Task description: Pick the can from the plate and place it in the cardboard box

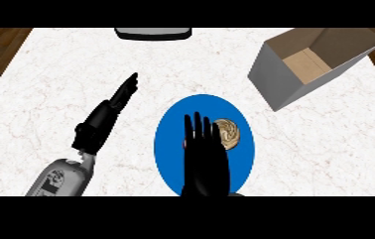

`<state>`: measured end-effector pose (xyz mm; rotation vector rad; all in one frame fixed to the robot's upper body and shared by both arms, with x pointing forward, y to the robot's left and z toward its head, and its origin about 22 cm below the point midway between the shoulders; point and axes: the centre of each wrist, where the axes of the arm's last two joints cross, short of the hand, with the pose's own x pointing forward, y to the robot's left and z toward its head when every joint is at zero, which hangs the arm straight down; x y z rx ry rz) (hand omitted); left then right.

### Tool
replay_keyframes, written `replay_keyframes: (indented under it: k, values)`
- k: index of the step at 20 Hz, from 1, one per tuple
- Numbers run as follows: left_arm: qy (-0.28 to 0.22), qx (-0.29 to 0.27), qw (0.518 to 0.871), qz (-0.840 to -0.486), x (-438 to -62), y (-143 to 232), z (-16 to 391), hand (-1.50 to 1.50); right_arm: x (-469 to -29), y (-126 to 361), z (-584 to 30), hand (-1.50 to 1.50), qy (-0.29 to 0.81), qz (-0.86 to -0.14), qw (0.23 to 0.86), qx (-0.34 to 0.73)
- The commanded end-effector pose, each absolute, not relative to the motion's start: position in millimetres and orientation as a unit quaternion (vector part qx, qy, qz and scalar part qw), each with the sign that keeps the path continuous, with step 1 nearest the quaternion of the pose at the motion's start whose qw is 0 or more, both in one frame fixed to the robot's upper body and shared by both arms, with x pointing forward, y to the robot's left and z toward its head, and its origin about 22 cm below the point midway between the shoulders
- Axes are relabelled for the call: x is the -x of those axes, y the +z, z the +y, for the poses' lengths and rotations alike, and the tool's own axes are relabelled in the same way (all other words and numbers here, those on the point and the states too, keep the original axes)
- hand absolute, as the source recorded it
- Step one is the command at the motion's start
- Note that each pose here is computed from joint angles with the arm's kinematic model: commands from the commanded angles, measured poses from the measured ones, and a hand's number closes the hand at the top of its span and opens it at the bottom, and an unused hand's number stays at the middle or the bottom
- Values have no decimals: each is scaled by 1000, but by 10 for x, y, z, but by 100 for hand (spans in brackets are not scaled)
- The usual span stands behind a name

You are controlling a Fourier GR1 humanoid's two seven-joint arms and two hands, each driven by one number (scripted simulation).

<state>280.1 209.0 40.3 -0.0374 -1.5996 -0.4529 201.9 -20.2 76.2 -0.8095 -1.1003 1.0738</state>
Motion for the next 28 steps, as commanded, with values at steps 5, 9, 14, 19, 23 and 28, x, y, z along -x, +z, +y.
replay_keyframes:
  k: [5,9,14,19,23,28]
  values:
    - [-202,18,671,-713,-2820,500,2129,0,-2118,500,-206,-150,450,-418,687,389]
    - [-206,16,669,-714,-2824,381,1948,0,-2224,651,-140,-150,454,-399,684,408]
    - [-200,15,672,-713,-2818,348,2124,0,-2283,409,-333,-150,470,-380,681,413]
    - [-201,17,668,-717,-2828,426,1866,0,-2310,467,-232,150,479,-393,676,400]
    - [-209,15,671,-711,-2786,437,2034,0,-2298,342,-250,150,483,-400,656,420]
    - [-200,17,677,-708,-2902,494,2140,0,-2273,368,-638,150,519,-457,587,420]
